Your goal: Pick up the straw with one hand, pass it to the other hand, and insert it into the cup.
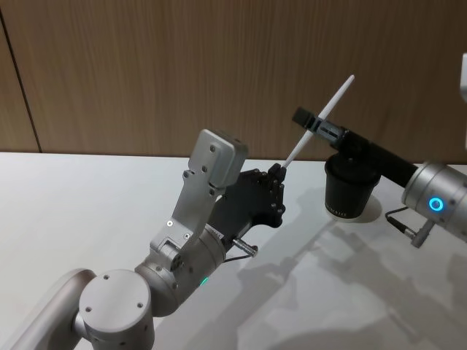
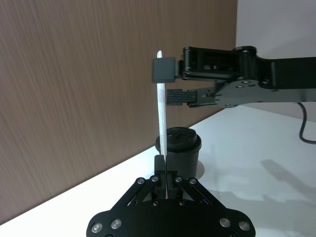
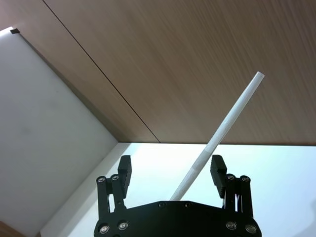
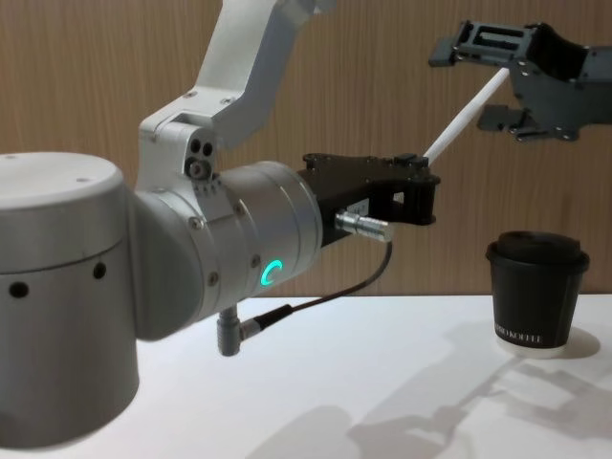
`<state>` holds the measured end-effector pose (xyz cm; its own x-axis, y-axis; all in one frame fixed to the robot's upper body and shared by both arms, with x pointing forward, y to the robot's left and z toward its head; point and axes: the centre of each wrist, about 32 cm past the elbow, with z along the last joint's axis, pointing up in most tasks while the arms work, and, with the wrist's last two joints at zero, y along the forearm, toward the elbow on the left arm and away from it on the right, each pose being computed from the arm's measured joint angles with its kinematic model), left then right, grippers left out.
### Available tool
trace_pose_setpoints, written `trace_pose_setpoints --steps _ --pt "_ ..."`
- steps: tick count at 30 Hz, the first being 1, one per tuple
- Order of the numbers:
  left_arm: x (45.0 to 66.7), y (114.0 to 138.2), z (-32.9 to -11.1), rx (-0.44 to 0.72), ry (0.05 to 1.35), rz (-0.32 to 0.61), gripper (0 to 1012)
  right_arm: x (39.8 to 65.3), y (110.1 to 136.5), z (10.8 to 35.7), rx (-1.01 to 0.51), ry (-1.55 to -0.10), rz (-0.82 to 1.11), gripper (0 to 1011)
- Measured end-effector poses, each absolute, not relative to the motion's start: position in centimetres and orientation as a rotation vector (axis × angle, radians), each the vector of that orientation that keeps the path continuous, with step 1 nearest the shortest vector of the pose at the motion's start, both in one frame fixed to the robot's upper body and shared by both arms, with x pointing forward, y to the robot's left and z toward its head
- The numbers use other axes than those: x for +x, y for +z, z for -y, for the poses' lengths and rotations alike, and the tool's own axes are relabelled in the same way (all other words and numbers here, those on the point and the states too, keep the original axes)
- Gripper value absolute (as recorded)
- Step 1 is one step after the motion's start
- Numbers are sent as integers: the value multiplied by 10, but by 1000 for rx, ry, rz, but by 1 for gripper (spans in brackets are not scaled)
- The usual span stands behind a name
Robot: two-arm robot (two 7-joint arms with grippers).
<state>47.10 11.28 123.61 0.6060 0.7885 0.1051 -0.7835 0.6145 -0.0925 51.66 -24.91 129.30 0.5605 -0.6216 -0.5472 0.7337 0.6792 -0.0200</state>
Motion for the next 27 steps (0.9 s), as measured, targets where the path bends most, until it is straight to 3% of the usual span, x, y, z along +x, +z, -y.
trace_pose_setpoints --steps 27 --pt "471 1236 -113 -38 909 140 21 543 1289 242 217 -855 -595 968"
